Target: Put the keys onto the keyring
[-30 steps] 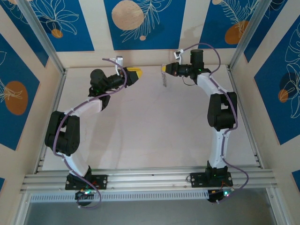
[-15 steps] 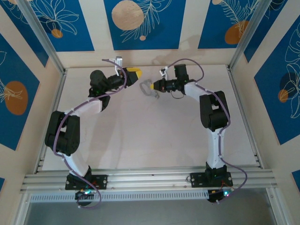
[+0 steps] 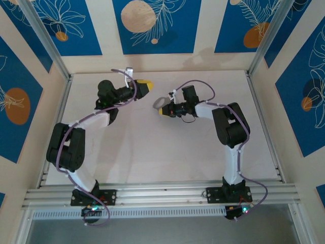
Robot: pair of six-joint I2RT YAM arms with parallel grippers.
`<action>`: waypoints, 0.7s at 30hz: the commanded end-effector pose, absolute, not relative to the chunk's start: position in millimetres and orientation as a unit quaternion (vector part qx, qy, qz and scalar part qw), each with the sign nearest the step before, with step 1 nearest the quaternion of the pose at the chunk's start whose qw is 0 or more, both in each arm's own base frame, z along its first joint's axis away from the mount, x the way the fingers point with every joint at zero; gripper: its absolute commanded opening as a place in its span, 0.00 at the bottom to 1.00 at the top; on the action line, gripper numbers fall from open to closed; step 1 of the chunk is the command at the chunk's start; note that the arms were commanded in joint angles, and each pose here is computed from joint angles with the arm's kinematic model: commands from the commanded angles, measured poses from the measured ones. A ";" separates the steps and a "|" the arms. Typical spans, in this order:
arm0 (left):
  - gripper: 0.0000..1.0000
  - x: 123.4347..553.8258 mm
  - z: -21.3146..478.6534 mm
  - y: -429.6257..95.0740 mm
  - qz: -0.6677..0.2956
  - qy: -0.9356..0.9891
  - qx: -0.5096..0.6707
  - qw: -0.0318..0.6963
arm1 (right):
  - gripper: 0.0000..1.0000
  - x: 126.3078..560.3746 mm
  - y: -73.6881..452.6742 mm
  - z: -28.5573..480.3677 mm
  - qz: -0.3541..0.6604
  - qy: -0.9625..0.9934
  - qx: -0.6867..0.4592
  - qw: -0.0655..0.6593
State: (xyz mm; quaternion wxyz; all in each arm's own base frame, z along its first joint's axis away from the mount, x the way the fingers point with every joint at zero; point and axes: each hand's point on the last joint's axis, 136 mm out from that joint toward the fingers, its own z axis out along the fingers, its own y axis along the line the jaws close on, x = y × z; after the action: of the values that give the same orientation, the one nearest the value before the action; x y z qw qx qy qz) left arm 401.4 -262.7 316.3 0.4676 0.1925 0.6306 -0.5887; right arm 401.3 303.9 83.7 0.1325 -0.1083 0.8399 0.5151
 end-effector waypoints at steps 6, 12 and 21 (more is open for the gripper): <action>0.49 390.9 319.4 -256.7 -0.580 0.628 0.204 0.477 | 0.22 363.0 311.3 92.3 0.514 0.839 -0.122 0.132; 0.56 382.2 316.5 -256.2 -0.576 0.635 0.213 0.469 | 0.64 329.5 294.4 130.6 0.508 0.836 -0.134 0.158; 1.00 367.2 318.2 -246.7 -0.542 0.656 0.214 0.480 | 0.94 312.0 230.3 218.3 0.464 0.832 -0.123 0.277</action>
State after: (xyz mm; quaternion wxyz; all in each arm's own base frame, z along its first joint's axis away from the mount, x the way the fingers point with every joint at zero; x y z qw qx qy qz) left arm 374.0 -254.5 312.0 0.4610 0.2038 0.6529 -0.5654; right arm 316.2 258.1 216.2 0.2600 -0.1463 0.8128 0.5004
